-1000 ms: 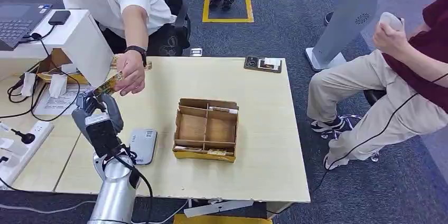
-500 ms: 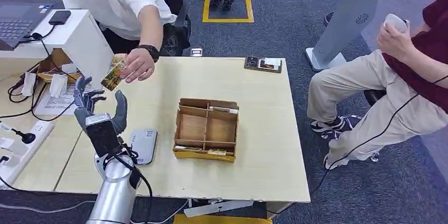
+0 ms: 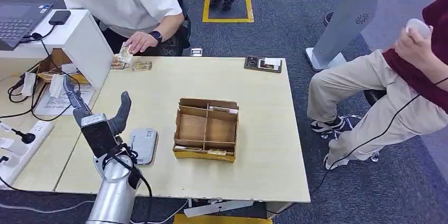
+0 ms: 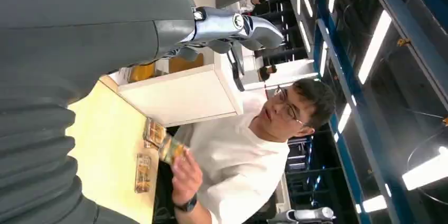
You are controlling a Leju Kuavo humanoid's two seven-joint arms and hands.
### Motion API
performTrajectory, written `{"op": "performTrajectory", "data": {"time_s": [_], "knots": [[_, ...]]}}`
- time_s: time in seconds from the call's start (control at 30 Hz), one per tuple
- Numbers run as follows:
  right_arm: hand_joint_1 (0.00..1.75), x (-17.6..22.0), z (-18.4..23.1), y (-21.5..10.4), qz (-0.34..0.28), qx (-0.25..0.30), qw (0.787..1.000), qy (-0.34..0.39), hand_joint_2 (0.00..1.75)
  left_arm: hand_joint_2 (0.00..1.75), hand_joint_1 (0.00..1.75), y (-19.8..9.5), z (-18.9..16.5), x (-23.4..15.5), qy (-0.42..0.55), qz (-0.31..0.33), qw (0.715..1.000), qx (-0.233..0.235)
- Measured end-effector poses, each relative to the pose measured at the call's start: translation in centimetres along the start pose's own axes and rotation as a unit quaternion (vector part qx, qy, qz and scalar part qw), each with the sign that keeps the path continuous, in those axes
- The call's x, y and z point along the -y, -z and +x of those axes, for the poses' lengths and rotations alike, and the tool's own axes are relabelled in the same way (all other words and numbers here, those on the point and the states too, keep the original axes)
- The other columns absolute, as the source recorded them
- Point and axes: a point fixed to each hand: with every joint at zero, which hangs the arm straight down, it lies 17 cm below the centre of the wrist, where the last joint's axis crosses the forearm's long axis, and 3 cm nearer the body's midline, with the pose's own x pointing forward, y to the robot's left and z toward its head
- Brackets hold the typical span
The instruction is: Pass the card to the sensor for recognition and then transmit it.
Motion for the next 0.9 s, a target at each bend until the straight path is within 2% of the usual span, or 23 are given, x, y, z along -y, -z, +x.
{"op": "performTrajectory", "data": {"time_s": [0.2,0.9], "knots": [[0.0,0.0,0.0,0.0,-0.001,-0.001,1.0,0.003,1.75,1.75,0.0,-0.2,0.3,-0.4,-0.02,0.004,1.0,-0.006],[0.0,0.1,-0.8,0.0,-0.003,-0.011,1.0,0.014,1.75,1.75,0.0,-4.8,4.7,-3.9,-0.005,-0.014,0.998,0.054]]}}
